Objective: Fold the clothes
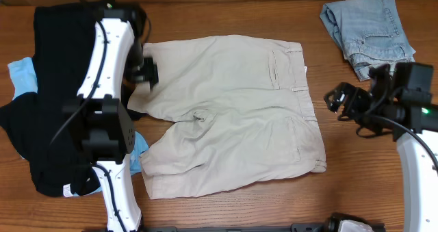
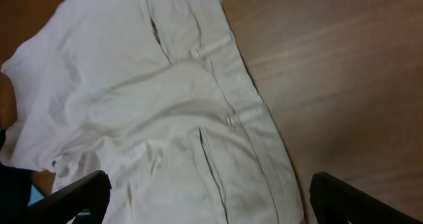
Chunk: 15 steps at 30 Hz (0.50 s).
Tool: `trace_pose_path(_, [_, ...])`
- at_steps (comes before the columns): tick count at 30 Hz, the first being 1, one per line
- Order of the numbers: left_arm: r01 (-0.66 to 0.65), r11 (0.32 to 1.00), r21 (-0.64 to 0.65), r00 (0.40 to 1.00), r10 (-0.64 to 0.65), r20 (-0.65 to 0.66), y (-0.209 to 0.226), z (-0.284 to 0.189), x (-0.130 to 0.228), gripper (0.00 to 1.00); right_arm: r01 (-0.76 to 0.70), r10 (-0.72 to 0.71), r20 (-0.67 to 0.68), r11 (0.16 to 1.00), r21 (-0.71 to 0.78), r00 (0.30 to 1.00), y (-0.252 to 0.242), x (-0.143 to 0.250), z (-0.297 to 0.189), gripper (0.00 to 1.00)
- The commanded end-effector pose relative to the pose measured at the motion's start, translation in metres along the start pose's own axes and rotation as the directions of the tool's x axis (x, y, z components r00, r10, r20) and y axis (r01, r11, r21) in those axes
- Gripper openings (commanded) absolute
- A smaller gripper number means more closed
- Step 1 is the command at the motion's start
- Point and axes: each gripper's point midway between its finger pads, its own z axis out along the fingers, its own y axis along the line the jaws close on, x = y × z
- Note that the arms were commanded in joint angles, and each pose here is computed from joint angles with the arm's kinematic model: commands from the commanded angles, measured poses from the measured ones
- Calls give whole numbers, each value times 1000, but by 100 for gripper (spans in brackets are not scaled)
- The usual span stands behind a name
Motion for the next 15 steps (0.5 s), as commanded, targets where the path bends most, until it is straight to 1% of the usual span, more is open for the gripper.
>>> trace_pose_path(1, [-26, 990, 141, 951, -19, 307, -11, -93, -25, 82, 144, -143, 22, 989, -43, 989, 27, -16, 20, 100])
trace_pose_path(3, [-94, 976, 195, 900, 0, 437, -20, -130, -37, 85, 193, -192, 18, 979, -68, 981, 42, -20, 39, 100])
trace_pose_path(4, [-128, 968, 215, 866, 4, 499, -23, -150, -41, 88, 217, -216, 11, 973, -80, 976, 49, -21, 52, 100])
trace_pose_path(6, [-205, 948, 245, 802, 19, 597, -30, -182, -45, 92, 249, -251, -9, 963, -100, 968, 61, -20, 76, 100])
trace_pose_path(9, [-321, 910, 262, 721, 55, 690, -42, -218, -41, 92, 274, -283, -62, 955, -116, 957, 69, -13, 112, 100])
trace_pose_path(10, [-356, 896, 265, 691, 62, 720, -46, -229, -40, 93, 278, -290, -99, 953, -118, 952, 69, -6, 131, 100])
trace_pose_path(12, [-371, 888, 270, 679, 61, 732, -48, -234, -39, 93, 274, -289, -152, 955, -115, 945, 65, 4, 155, 100])
trace_pose_path(15, [-378, 883, 277, 683, 63, 728, -50, -234, -38, 93, 262, -279, -206, 959, -105, 938, 56, 14, 183, 100])
